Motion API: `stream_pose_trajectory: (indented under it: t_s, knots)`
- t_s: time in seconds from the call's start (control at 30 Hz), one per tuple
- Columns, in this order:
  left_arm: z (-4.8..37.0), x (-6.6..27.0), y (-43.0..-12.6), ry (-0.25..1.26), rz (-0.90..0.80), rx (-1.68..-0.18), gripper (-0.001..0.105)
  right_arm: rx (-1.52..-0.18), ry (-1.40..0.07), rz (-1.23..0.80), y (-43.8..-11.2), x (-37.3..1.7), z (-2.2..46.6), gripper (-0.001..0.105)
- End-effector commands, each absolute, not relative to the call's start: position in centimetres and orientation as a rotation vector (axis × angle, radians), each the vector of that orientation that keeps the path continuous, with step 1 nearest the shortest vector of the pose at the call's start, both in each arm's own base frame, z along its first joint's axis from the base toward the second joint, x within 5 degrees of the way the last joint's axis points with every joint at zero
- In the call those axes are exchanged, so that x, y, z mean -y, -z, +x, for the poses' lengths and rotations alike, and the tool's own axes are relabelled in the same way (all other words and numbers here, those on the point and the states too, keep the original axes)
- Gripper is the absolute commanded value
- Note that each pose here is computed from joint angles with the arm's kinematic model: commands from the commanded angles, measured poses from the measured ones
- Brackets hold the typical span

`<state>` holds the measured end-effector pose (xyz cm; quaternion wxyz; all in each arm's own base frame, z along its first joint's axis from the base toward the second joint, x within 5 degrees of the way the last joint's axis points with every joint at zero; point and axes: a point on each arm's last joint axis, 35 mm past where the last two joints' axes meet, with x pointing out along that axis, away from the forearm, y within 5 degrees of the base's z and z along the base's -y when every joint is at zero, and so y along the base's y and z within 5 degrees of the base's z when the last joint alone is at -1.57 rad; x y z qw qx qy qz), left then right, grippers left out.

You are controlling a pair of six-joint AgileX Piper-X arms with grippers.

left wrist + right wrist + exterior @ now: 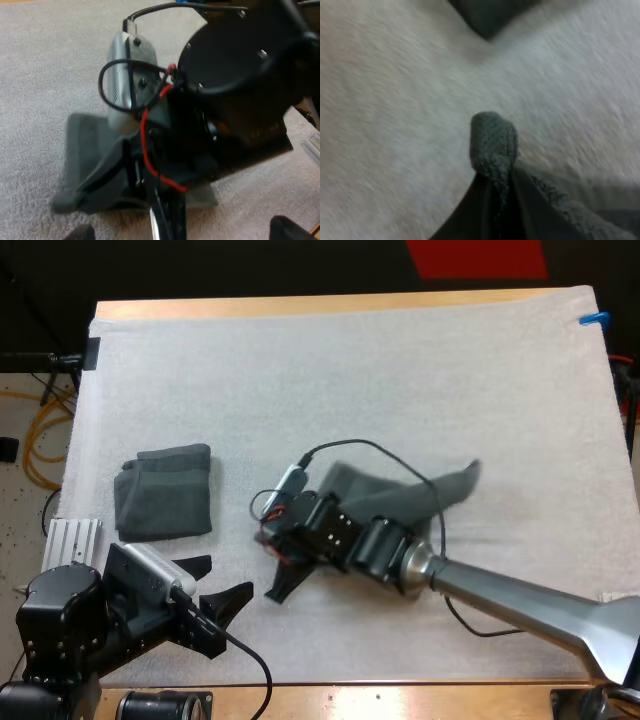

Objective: Pick towel from pile fold and stack

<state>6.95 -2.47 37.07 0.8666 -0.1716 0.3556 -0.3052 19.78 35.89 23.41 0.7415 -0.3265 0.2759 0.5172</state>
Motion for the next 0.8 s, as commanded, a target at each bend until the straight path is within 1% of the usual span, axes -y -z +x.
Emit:
stream_pose_trajectory:
  t_s: [0.0,0.1,0.17,0.23,0.3,0.33,0.4,0.5,0.53,0.57,0.7,0.77]
  knots:
    - [6.9,2.5,-37.2,0.642,-0.356,-0.746,0.066,-0.520,-1.147,-0.668,-25.1,-36.5,19.9,0.001]
    - [6.9,2.5,-37.2,0.642,-0.356,-0.746,0.066,-0.475,-1.145,-0.639,-26.7,-37.1,20.2,0.001]
    - [6.9,2.5,-37.2,0.642,-0.356,-0.746,0.066,-0.450,-1.175,-0.614,-27.9,-37.5,20.3,0.001]
    - [6.9,2.5,-37.2,0.642,-0.356,-0.746,0.066,-0.430,-1.220,-0.586,-28.8,-37.8,20.3,0.005]
    - [6.9,2.5,-37.2,0.642,-0.356,-0.746,0.066,-0.410,-1.238,-0.570,-29.6,-38.1,20.4,0.017]
    - [6.9,2.5,-37.2,0.642,-0.356,-0.746,0.066,-0.407,-1.238,-0.568,-29.8,-38.1,20.4,0.020]
    - [6.9,2.5,-37.2,0.642,-0.356,-0.746,0.066,-0.415,-1.238,-0.572,-30.0,-38.1,20.4,0.037]
    - [6.9,2.5,-37.2,0.642,-0.356,-0.746,0.066,-0.484,-1.259,-0.597,-29.6,-37.7,20.1,0.051]
    - [6.9,2.5,-37.2,0.642,-0.356,-0.746,0.066,-0.497,-1.260,-0.602,-29.5,-37.7,20.1,0.053]
    - [6.9,2.5,-37.2,0.642,-0.356,-0.746,0.066,-0.539,-1.260,-0.622,-29.1,-37.4,19.9,0.054]
    - [6.9,2.5,-37.2,0.644,-0.353,-0.744,0.066,-0.701,-1.257,-0.695,-28.3,-36.0,19.1,0.054]
    - [6.9,2.5,-37.2,0.644,-0.342,-0.741,0.066,-0.762,-1.254,-0.722,-28.3,-35.2,18.7,0.054]
